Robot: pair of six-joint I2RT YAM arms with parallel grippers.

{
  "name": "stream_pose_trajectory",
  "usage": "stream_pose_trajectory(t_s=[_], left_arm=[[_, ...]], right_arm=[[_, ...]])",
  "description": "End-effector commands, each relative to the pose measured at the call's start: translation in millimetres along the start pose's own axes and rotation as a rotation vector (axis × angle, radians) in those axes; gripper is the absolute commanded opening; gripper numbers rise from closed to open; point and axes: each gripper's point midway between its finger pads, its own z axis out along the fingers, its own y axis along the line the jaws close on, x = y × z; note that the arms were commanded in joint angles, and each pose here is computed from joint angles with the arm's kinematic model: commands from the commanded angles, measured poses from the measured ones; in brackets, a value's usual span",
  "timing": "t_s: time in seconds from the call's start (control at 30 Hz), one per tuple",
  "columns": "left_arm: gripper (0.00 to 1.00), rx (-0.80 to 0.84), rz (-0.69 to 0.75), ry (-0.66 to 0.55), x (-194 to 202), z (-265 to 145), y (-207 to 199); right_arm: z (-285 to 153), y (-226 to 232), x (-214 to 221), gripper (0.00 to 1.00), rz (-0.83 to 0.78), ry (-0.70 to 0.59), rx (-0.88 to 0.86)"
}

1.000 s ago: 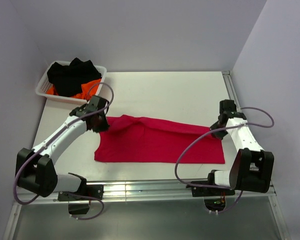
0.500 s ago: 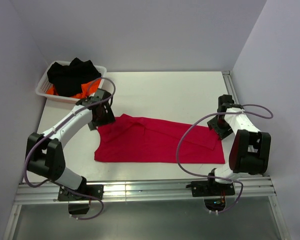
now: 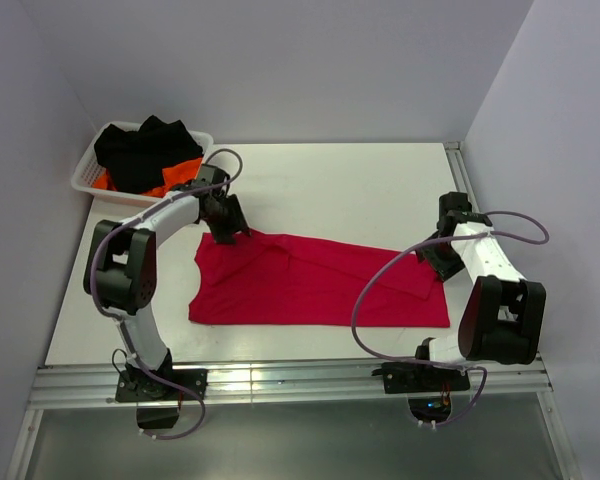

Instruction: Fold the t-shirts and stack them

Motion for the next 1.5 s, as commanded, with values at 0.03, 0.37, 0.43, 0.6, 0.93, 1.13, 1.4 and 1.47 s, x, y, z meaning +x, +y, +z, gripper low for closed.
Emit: stream_pose_trajectory(t_s=[0.03,0.37,0.43,0.6,0.93,1.13,1.4,1.47], left_arm=[[0.55,0.191,0.020,0.046,-4,6,-39],[0.51,0.171,0.041,-0.069,-61,-6,-46],[0.52,0.161,0.076,-0.103,-77,-11,-41],[0.51,0.131,0.121,-0.071,-94,3,-28],[0.46,0.185,0.167,0.032,-55,26,-13],[0.47,0.246,0.193,0.039,-45,13,-20],[0.46,0.294,0.200,0.038,-43,9,-28],[0.47,0.297,0.202,0.032,-46,9,-30]], right_arm=[[-3,-6,-2,0.66,-0.012,-0.009,0.011],[-1,-7,0,0.65,-0.019,-0.006,0.010],[0,-8,1,0.65,-0.022,-0.007,0.013],[-1,-8,-1,0.65,-0.023,-0.007,0.019],[-2,-5,-5,0.64,-0.014,-0.006,0.022],[5,-10,1,0.64,-0.020,0.007,0.038],[9,-12,5,0.64,-0.014,0.017,0.041],[9,-13,6,0.64,-0.017,0.016,0.040]])
